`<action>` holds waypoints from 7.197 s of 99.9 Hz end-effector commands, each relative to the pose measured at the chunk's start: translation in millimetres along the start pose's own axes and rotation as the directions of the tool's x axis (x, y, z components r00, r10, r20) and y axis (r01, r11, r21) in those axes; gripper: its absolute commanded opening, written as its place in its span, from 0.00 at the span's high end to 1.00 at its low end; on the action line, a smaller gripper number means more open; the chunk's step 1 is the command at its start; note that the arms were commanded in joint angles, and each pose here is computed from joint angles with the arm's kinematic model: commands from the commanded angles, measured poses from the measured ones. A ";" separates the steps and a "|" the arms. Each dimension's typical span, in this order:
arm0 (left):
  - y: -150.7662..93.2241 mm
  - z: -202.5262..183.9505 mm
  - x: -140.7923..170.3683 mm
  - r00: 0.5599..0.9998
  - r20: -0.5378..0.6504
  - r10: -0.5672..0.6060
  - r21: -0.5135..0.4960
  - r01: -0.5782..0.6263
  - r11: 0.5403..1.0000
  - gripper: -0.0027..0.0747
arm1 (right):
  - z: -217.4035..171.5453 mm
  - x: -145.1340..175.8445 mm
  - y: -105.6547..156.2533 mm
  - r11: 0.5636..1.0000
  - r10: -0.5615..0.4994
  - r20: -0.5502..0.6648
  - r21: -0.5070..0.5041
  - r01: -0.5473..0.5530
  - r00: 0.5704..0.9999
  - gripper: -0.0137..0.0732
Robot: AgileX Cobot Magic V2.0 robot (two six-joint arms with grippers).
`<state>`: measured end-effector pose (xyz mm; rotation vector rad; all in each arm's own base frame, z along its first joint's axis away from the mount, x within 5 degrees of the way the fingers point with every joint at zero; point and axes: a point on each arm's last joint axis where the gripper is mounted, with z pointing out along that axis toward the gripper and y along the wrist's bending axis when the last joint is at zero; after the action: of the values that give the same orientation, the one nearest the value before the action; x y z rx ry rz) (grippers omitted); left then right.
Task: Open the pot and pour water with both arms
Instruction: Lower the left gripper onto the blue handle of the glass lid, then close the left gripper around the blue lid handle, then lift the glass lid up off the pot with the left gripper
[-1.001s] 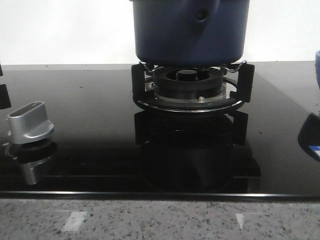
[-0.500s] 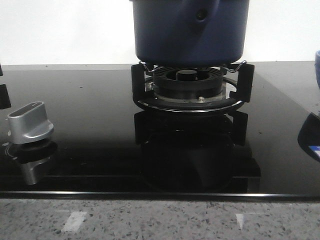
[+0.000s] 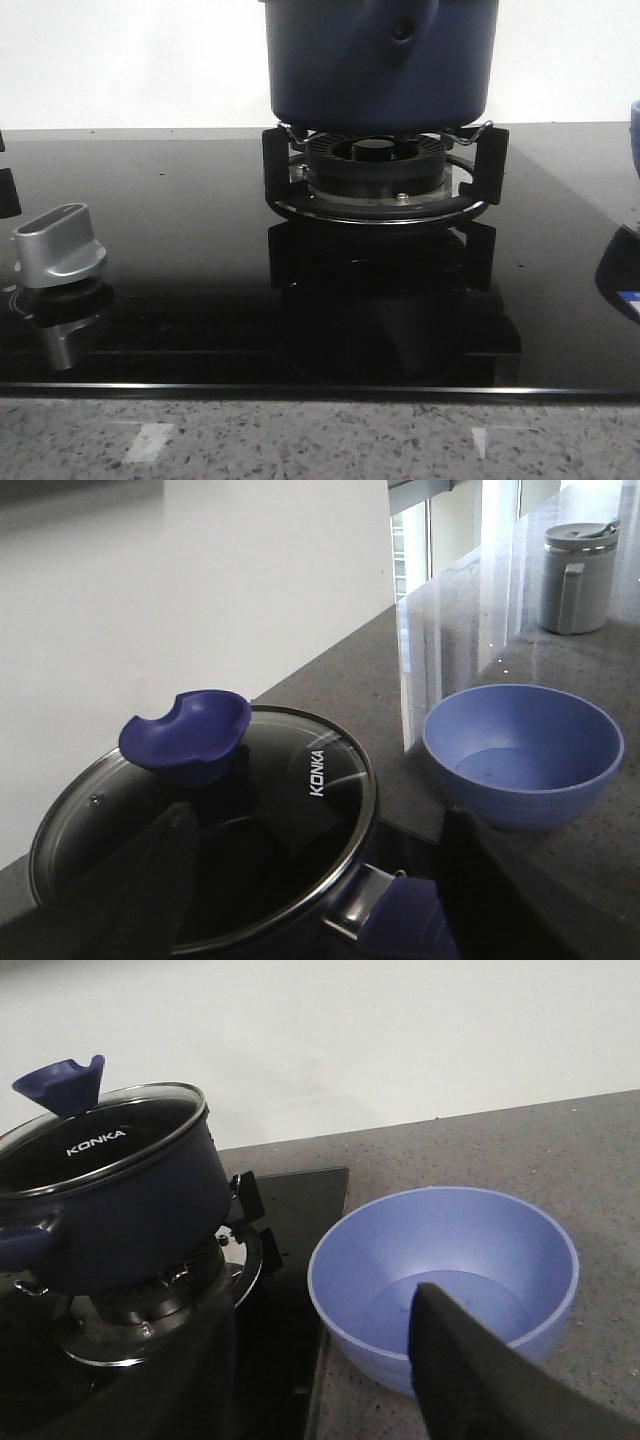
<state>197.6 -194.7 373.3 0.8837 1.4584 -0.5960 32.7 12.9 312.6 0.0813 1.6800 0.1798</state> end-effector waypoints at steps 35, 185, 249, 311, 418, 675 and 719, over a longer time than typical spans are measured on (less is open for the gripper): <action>52.9 -14.6 -3.3 0.976 0.180 -0.119 0.161 0.090 0.983 0.39 | -1.1 -15.5 0.5 1.000 -0.010 0.085 0.013 0.009 0.996 0.43; 77.7 53.7 -11.1 0.979 0.162 -0.121 0.189 0.089 0.978 0.53 | -1.1 -15.2 0.5 1.000 -0.010 0.082 0.012 0.009 0.997 0.43; 74.8 53.7 -7.9 0.989 0.135 -0.067 0.209 0.038 0.977 0.37 | -1.1 -15.2 0.5 1.000 -0.010 0.082 0.012 0.009 0.997 0.43; 84.8 73.4 -3.7 0.986 0.161 -0.028 0.208 -0.006 0.978 0.37 | -1.1 -15.2 0.5 1.000 -0.010 0.082 0.012 0.009 0.997 0.43; 82.0 102.9 12.5 0.985 0.143 -0.093 0.231 0.058 0.971 0.27 | -1.1 -15.0 0.6 1.000 -0.010 0.079 0.012 0.009 0.997 0.43; 87.7 92.4 -24.7 0.958 0.241 -0.157 0.304 0.079 0.949 0.65 | -1.1 -15.3 3.4 0.999 0.046 0.082 -0.023 -0.044 0.996 0.43; 99.5 56.8 -50.3 0.954 0.269 -0.133 0.272 0.058 0.961 0.65 | -1.1 -15.1 3.4 0.999 0.046 0.080 -0.024 -0.044 0.996 0.43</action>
<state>328.4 -209.6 383.4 0.9540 1.3179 -0.9261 32.6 15.5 313.0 0.0962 1.6773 0.2367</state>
